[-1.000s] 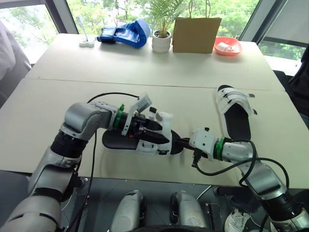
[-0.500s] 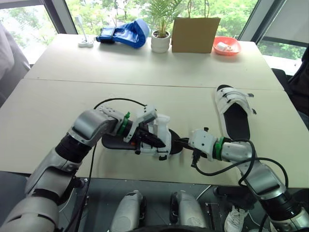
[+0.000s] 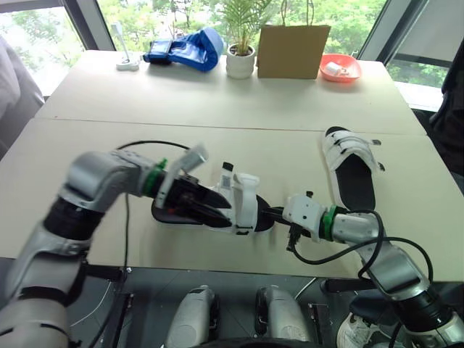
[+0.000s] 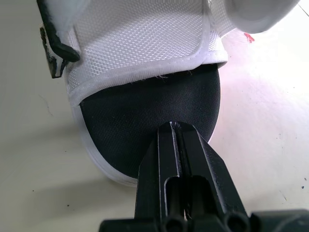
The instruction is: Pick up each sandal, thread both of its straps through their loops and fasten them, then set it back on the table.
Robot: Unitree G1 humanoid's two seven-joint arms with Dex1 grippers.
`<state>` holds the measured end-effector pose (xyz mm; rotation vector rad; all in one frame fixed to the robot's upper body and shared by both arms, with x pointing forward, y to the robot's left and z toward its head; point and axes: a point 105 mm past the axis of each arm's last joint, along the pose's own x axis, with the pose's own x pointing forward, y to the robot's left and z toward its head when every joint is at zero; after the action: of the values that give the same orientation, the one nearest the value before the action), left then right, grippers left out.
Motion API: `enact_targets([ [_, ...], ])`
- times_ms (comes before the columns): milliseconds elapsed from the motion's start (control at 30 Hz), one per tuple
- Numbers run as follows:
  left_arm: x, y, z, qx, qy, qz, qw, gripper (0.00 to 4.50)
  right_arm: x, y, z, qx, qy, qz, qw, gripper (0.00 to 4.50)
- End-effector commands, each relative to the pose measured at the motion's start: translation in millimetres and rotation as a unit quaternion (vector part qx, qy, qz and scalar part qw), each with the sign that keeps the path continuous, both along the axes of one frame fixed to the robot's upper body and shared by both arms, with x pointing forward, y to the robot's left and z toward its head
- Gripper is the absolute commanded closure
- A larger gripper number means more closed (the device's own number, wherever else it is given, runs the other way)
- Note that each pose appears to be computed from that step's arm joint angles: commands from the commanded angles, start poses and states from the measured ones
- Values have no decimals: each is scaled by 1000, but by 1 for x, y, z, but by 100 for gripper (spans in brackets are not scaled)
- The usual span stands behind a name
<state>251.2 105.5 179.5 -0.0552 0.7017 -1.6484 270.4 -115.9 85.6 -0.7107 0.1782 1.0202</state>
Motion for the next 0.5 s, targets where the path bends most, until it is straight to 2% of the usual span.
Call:
enact_targets([
  [33,-14,4,-9,3,-42,-23,999,2,-9,-8,-26,-26,50,-9,998,450],
  [133,-11,1,-32,18,-91,6,996,2,-10,-8,-26,-27,50,-7,998,450],
  [233,-15,-6,-37,9,-98,12,995,2,-11,-7,-26,-28,51,-4,998,450],
  [333,-11,-14,-48,6,-128,33,991,2,-11,-6,-26,-29,51,-1,998,450],
  [500,-6,-23,-58,1,-137,61,989,2,-11,-6,-26,-34,51,4,998,450],
])
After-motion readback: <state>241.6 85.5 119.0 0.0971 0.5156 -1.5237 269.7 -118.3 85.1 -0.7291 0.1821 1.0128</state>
